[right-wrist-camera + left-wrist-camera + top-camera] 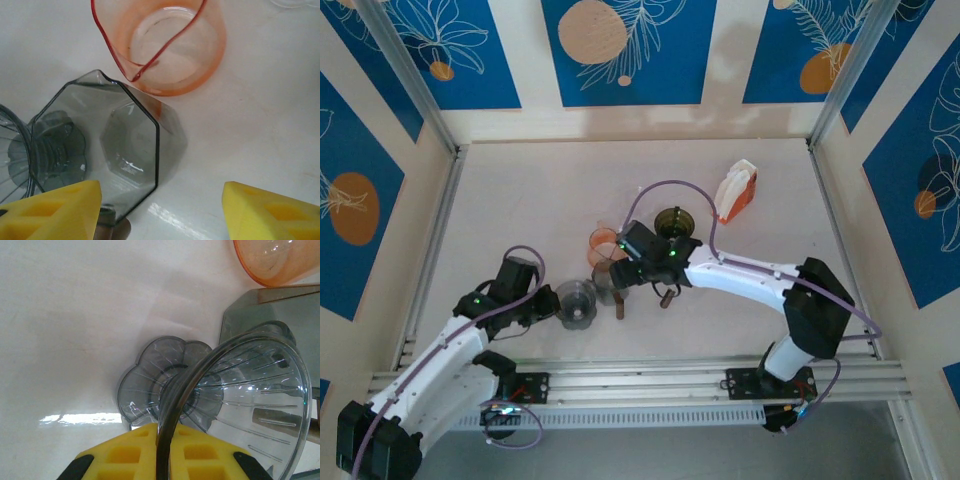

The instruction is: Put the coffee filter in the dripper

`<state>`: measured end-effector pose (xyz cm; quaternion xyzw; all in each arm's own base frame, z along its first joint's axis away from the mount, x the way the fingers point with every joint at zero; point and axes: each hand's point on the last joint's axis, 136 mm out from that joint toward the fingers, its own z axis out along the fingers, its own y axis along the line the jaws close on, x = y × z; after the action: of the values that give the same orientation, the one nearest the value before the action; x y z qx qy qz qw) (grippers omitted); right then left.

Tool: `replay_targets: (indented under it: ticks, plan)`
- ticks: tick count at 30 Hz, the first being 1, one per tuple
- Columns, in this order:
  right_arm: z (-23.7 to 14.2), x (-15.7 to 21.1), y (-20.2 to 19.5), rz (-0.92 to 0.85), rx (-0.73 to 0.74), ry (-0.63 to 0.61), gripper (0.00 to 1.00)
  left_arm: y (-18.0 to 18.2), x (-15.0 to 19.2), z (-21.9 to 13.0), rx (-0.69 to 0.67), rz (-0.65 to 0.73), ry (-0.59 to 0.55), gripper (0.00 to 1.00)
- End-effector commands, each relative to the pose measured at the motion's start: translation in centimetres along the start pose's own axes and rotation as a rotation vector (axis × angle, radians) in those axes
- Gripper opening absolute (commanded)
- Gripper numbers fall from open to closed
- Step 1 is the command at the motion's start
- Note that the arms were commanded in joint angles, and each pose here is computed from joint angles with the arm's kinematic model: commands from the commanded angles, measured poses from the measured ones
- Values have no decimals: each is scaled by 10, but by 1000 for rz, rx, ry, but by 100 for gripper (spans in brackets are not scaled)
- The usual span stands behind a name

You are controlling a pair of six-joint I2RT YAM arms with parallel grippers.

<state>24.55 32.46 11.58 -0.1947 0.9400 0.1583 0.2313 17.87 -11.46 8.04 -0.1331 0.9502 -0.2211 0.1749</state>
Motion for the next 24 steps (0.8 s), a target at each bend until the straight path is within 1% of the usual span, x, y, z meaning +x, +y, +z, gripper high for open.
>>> replay_targets:
  ticks: [1, 3, 5, 9, 13, 17, 19, 24]
  plan:
    - [7, -6, 13, 18, -41, 22, 64, -6, 2, -1, 31, 14, 4, 12]
    - [14, -5, 12, 20, -29, 38, 62, -7, 2, -1, 33, 15, 4, 12]
    - [20, -4, 7, 33, -5, 58, 58, -7, 2, -1, 33, 15, 4, 12]
    - [27, 2, -3, 49, 36, 88, 42, -8, 2, -2, 35, 16, 1, 12]
    - [24, 9, -8, 53, 50, 93, 27, -8, 1, -2, 34, 18, 0, 11]
    - [14, 15, -12, 53, 62, 85, 17, -9, 0, -2, 40, 17, -1, 11]
    - [9, 20, -14, 48, 73, 84, 15, -10, 1, -2, 41, 18, 1, 11]
    - [-5, 36, -20, 30, 107, 92, 15, -11, 0, -1, 45, 19, 2, 10]
